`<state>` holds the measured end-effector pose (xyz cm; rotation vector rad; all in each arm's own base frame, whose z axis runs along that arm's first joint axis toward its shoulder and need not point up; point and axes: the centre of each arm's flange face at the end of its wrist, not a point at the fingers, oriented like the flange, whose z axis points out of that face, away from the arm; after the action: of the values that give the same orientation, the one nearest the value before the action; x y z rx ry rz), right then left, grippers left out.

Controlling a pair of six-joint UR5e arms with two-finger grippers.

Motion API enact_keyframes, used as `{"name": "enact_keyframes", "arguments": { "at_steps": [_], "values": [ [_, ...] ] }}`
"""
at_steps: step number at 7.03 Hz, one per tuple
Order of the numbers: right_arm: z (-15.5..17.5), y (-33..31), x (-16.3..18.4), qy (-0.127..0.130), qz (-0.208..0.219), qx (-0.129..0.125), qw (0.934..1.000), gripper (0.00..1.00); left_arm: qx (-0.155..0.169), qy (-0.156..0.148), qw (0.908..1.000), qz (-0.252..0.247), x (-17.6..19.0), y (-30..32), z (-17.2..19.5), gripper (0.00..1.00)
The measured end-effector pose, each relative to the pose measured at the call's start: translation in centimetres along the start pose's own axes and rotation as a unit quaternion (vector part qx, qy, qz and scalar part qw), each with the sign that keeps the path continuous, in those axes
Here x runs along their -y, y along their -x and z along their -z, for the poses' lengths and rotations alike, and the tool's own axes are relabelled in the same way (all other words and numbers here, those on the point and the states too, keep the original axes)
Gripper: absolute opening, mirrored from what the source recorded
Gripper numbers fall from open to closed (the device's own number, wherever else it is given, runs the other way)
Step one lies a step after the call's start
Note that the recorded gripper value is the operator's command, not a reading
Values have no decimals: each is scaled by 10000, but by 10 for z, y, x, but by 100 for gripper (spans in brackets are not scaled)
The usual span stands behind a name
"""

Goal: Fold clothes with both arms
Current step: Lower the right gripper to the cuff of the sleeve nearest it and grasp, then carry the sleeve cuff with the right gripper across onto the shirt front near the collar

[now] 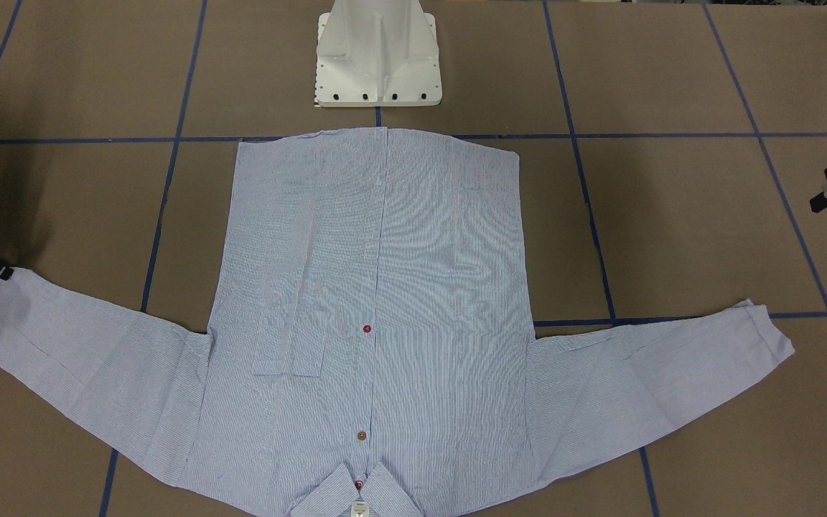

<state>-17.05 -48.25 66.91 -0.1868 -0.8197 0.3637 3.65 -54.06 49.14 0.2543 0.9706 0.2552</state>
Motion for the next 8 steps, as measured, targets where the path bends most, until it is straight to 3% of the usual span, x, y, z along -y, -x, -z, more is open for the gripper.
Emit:
{"name": "enact_keyframes", "arguments": {
  "at_steps": [1, 5, 8],
  "values": [
    [0, 1, 0, -2, -37, 11, 10000, 0, 0, 1, 10000, 1, 0, 0, 0, 100],
    [14, 17, -5, -78, 45, 150, 9998, 0, 2, -12, 10000, -3, -1, 0, 1, 100],
    [66, 120, -5, -412, 585, 731, 9948, 0, 2, -15, 10000, -3, -1, -1, 2, 100]
  ]
}}
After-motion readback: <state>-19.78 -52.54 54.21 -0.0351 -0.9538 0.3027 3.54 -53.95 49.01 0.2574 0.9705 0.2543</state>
